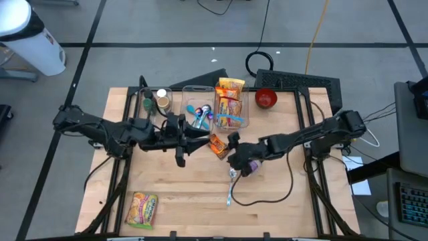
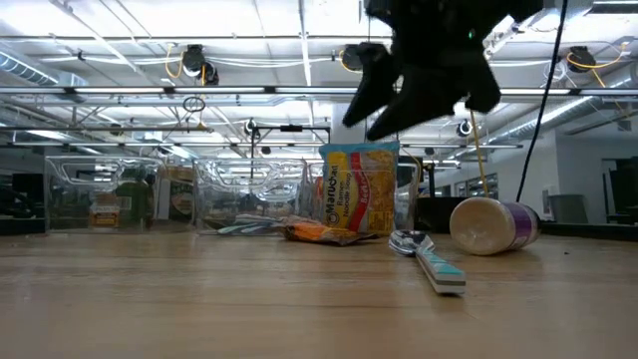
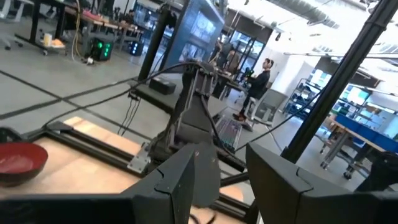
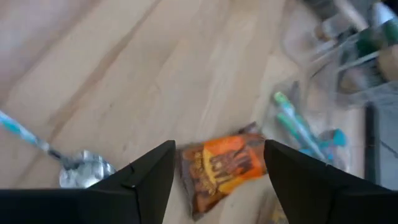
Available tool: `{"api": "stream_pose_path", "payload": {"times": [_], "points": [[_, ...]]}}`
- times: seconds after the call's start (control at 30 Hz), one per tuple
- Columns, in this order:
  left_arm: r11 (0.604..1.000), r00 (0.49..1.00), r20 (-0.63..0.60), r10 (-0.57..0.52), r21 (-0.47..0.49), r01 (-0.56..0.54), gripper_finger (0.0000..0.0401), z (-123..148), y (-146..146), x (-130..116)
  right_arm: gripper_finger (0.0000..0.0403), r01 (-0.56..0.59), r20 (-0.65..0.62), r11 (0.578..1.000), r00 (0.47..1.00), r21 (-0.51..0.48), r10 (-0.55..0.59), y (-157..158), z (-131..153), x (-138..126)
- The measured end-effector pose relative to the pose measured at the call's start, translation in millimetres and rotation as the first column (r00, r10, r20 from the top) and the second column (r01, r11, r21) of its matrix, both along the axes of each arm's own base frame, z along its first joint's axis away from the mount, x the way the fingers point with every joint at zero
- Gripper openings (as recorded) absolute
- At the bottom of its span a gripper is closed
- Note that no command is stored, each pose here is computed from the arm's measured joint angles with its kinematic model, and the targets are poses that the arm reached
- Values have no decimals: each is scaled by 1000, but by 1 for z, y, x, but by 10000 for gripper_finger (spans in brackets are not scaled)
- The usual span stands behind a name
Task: Pick & Place Food Item
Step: Put the orange spice pack into the left transparent bin
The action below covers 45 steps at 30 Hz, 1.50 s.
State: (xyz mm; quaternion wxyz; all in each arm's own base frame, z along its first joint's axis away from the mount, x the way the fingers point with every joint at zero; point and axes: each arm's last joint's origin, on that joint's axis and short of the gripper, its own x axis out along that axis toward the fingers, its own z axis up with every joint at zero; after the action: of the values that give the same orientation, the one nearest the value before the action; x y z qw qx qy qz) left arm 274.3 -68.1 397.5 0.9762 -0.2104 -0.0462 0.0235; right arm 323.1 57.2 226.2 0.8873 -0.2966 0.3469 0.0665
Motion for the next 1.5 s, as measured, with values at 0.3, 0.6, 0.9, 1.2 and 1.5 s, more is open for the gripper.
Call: {"api": "stream_pose_path", "payload": {"times": [0.3, 0.6, 0.9, 1.2, 1.5], "points": [[1000, 998, -63, -2, -11, 1, 150, -6, 0, 0, 226, -40, -139, 991, 990, -127, 22, 2, -43, 14], [1000, 994, -108, -1, 2, 1, 150, -11, 0, 0, 220, -124, -260, 974, 963, -191, 72, 3, -69, 16], [1000, 993, -120, -1, 5, 1, 150, -12, 0, 0, 208, -73, -290, 967, 957, -243, -1, -10, -84, 22], [1000, 990, -140, 0, 7, 1, 150, -14, 0, 0, 195, -14, -292, 973, 955, -230, -56, -26, -86, 23], [1000, 988, -155, 0, 11, 1, 150, -16, 0, 0, 191, -19, -317, 973, 947, -232, -58, -25, -88, 21]]}}
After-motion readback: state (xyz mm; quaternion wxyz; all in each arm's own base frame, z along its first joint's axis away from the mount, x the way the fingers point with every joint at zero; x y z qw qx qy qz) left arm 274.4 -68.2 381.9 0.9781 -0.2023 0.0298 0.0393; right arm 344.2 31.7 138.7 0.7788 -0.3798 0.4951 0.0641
